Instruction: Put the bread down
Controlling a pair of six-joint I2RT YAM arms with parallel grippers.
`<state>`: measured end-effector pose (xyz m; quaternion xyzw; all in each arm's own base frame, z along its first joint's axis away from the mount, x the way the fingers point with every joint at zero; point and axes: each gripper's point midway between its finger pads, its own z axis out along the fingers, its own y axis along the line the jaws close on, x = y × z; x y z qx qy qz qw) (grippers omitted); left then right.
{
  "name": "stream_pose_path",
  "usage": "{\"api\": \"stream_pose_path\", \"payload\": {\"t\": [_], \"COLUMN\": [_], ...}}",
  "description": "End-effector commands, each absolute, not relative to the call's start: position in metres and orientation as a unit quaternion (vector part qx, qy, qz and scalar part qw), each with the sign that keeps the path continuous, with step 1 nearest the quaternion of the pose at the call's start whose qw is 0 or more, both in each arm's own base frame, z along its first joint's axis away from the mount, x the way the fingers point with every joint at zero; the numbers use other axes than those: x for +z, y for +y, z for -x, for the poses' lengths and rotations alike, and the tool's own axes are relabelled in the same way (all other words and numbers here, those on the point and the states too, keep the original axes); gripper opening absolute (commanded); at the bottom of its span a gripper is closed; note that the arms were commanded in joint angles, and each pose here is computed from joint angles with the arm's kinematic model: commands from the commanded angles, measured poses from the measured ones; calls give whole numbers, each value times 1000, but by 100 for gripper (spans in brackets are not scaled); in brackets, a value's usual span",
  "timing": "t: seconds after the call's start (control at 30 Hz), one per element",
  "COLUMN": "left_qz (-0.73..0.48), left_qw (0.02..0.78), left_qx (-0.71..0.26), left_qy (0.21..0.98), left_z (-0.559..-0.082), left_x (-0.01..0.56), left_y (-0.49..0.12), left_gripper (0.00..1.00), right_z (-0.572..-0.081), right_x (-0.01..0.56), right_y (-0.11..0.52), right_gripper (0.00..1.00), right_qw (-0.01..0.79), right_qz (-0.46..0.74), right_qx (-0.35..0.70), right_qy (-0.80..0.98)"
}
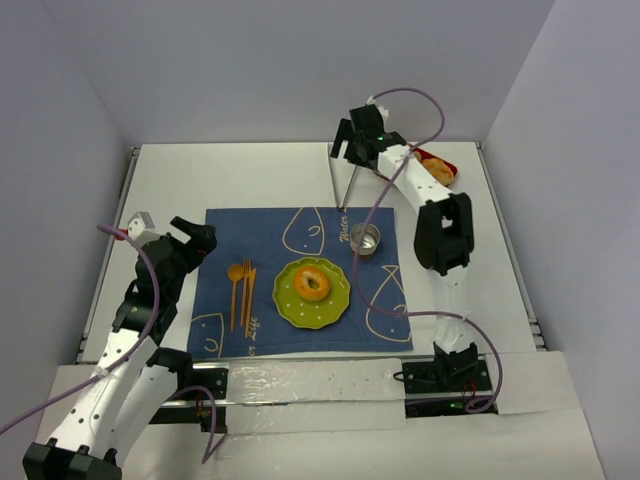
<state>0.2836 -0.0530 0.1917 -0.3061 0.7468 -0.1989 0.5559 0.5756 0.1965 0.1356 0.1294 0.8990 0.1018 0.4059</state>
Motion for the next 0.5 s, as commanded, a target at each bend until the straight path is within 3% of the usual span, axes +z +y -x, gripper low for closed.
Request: {"api": "stream_pose_path", "payload": {"t": [0.0,0.07,0.13,0.47], "left_qz": [306,305,305,311], "left_qw": [575,573,572,576], "left_qx": [-203,-203,-202,-191], "left_qy": [732,733,734,732], "left_z": [-284,-285,-286,-285], "left_x": [208,207,207,207], "left_y": [-50,-51,-51,-46], "left_gripper": [99,99,99,99], "right_z": [-536,-505,-470,-339], "right_x": [249,283,282,212], "right_y": [170,152,131,59], "right_gripper": [100,100,100,100], "right_qw": [495,523,529,501], "right_qz": [-132,-145,-161,-231], "right_qx": [98,97,85,24], "right_qy": [853,834,828,834]}}
